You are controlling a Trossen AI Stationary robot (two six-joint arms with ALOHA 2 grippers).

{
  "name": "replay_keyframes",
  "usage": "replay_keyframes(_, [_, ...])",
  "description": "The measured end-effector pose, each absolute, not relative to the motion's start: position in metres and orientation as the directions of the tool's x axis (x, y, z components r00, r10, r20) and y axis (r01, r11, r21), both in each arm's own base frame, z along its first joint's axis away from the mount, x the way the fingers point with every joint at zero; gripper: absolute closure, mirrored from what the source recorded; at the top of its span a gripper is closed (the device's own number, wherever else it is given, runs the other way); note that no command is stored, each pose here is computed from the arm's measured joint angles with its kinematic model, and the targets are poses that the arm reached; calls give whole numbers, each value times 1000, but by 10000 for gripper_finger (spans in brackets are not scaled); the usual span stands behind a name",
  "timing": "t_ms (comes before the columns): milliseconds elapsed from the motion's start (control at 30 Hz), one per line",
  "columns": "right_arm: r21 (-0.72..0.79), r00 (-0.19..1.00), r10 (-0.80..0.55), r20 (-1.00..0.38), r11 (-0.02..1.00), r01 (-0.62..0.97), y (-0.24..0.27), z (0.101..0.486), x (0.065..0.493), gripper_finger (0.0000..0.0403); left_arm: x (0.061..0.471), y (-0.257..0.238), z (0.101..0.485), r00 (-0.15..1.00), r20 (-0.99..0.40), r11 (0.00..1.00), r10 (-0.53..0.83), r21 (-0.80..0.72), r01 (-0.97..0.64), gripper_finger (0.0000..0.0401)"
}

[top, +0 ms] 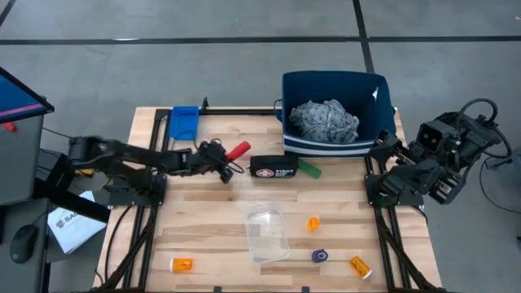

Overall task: Pick & place medical supplies in basket/bin
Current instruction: Put the red bandage into the transparent bin

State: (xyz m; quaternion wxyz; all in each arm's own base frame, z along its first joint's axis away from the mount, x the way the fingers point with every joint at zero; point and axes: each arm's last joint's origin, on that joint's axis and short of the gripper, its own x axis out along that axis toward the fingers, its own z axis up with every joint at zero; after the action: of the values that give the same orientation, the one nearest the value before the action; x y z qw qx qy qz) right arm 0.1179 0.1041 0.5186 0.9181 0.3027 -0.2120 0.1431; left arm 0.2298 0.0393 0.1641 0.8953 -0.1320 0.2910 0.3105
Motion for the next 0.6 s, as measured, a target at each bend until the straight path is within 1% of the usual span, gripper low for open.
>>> replay_keyframes(100, [495,869,134,476,776,-391,104,519,118,140,213,31,182,662,-610,799,436,-76,-596,349])
replay_keyframes(167, [495,869,134,476,776,-391,104,519,118,140,200,22,193,693,-618,829,372,-115,-547,351])
replay_keyframes(333, [497,867,132,481,773,-393,104,519,118,140,174,-7,217,795,-582,882,170,-269,-386,357])
replay_keyframes(433, [498,866,130,482,773,-393,104,519,118,140,167,-28,227,839,-543,907,35,-335,-254,356])
replay_keyframes(533, [498,866,129,483,774,-392,103,519,118,140,167,-52,237,847,-524,931,-83,-344,-121,358])
replay_keyframes(600, [496,867,126,481,777,-388,103,519,118,140,172,-66,240,837,-534,941,-121,-329,-74,359])
